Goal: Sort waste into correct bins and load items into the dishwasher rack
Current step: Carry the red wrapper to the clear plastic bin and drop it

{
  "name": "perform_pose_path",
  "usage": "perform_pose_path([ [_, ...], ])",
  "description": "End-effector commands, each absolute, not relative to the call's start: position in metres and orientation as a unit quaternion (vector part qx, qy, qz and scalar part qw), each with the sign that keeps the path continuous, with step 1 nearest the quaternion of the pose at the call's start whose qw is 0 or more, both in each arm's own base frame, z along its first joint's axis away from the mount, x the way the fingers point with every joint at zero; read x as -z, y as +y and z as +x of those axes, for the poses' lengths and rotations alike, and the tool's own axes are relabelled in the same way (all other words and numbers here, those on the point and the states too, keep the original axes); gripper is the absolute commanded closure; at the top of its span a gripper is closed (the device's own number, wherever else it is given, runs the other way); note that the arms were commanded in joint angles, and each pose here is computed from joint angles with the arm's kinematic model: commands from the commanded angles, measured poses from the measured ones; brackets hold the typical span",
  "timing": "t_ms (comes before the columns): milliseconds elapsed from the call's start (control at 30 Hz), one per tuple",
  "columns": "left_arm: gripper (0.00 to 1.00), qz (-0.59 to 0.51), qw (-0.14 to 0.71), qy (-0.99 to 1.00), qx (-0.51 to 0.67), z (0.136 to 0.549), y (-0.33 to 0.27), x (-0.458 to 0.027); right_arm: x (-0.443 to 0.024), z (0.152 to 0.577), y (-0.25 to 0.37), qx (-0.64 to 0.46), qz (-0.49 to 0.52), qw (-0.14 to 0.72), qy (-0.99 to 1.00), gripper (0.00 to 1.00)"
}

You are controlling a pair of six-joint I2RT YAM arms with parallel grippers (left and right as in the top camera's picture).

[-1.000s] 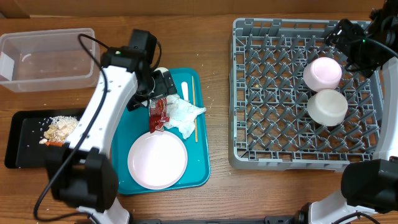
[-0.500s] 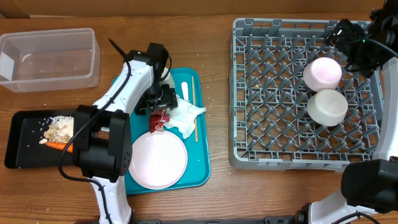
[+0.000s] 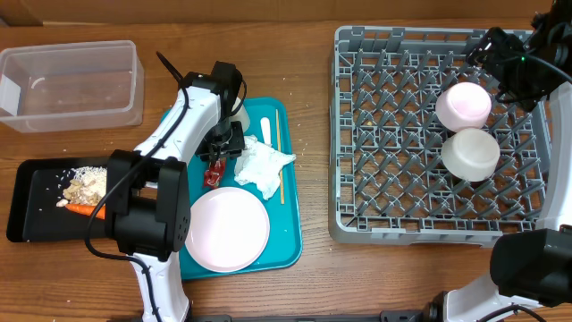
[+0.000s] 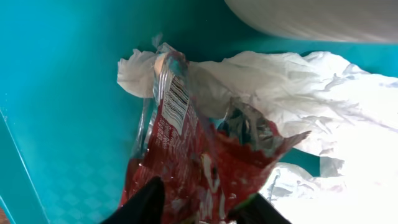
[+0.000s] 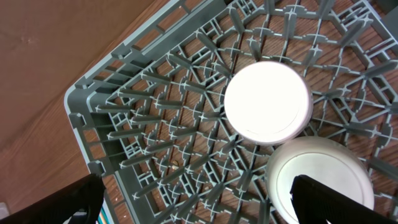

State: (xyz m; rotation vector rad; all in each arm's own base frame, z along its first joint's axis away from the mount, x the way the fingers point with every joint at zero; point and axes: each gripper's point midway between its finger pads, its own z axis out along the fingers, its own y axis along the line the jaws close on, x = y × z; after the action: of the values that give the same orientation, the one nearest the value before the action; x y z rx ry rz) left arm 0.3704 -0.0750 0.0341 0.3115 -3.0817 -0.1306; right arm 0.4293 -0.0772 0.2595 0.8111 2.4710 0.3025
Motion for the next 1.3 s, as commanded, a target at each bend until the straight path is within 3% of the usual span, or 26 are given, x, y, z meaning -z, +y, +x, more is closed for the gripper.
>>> perform_pose_path([
  [0, 0.64, 0.090, 0.049, -0.994, 0.049, 0.361, -0.077, -0.021, -0.259, 0.430, -0.077, -0.115, 0.299, 0.258, 0.911, 0.00],
  [367, 0.68, 0.091, 0.005, -0.995, 0.029, 0.366, -0.080, -0.059, -0.259, 0.430, -0.077, -0.115, 0.299, 0.258, 0.911, 0.00],
  [500, 0.96, 0.094, -0.015, -0.995, 0.022, 0.365, -0.078, -0.080, -0.259, 0.430, -0.077, -0.115, 0.299, 0.258, 0.911, 0.00],
  [800, 0.96, 0.108, -0.073, -0.991, 0.020, 0.369, -0.064, -0.120, -0.259, 0.430, -0.077, -0.115, 0.299, 0.258, 0.911, 0.00],
  [1033, 0.96, 0.204, -0.178, -0.961, 0.063, 0.407, 0.018, -0.156, -0.259, 0.430, -0.077, -0.115, 0.299, 0.258, 0.911, 0.00],
  [1267, 0.96, 0.357, -0.315, -0.879, -0.021, 0.464, 0.114, -0.190, -0.259, 0.430, -0.077, -0.115, 0.299, 0.258, 0.911, 0.00],
])
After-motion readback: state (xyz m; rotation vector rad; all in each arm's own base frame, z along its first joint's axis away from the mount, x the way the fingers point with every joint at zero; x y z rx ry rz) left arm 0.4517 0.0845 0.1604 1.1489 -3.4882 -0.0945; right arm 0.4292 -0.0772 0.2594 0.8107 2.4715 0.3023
